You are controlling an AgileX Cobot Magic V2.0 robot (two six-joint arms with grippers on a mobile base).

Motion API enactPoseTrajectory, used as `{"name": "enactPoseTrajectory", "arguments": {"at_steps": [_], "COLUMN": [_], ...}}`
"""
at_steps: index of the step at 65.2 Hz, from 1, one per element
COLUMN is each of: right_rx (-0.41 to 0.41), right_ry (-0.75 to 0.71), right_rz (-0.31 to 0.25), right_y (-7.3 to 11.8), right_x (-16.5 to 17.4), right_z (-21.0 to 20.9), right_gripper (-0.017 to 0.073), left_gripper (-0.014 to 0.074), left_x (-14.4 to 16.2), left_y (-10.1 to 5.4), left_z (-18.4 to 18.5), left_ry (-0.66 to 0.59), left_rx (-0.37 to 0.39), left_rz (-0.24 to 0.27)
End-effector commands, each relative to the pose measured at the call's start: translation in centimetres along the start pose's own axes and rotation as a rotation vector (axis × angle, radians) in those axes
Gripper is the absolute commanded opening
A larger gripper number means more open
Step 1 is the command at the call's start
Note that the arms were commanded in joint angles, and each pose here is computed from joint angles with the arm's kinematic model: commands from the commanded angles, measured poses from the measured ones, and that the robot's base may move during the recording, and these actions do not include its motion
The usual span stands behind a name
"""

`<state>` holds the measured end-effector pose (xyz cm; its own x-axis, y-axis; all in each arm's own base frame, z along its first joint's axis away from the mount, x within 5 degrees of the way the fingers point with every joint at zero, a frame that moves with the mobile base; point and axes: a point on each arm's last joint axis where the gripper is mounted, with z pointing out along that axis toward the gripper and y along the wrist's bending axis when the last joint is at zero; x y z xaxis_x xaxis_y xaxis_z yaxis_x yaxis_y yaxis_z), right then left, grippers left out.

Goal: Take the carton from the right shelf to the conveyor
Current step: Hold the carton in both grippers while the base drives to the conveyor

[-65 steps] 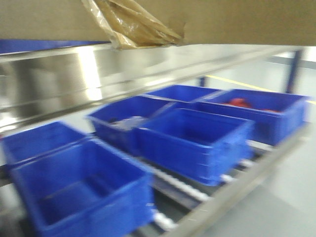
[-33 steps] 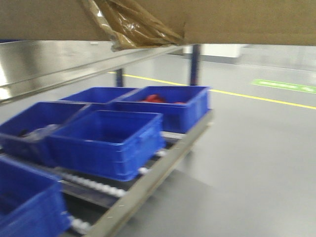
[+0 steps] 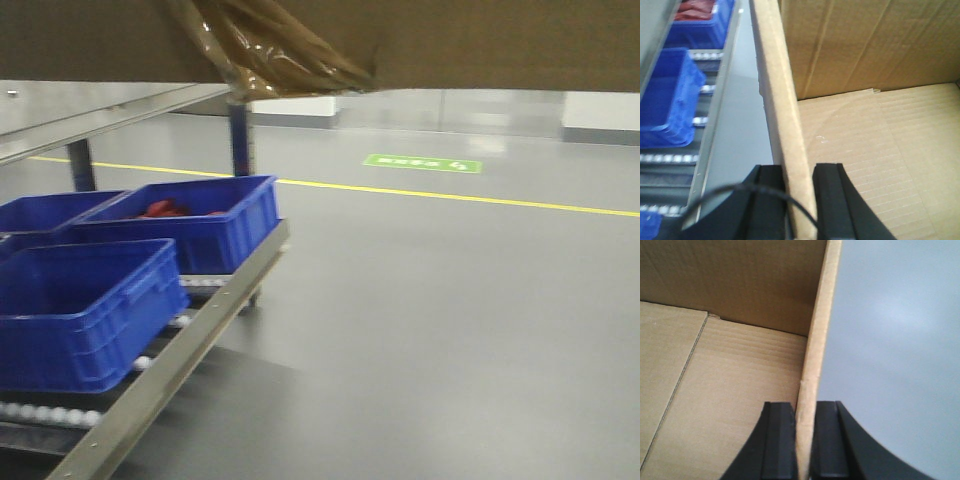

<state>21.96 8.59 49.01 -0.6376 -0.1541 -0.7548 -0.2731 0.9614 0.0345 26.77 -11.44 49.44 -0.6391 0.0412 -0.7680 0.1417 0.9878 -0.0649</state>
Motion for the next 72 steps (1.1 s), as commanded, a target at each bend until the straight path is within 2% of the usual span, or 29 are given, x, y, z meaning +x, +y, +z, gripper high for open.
{"name": "enactPoseTrajectory", "arguments": {"at_steps": [1,72], "right_rx": [0.024,0.024], "right_ry": [-0.025,-0.025], "right_rz": [-0.024,-0.024], "right_y": [-0.24,-0.24], "right_x": [-0.19,-0.19], "right_z": [-0.11,-0.11], "right_gripper": [-0.0070,-0.0070], "left_gripper": [-0.0017,-0.0017], "left_x": [-0.44,-0.44], "left_y": [-0.23,-0.23], "left_z": [-0.82,-0.82], "left_ry": [-0.059,-0.059], "left_rx": [0.030,0.030], "left_rz": [0.006,0.006]}}
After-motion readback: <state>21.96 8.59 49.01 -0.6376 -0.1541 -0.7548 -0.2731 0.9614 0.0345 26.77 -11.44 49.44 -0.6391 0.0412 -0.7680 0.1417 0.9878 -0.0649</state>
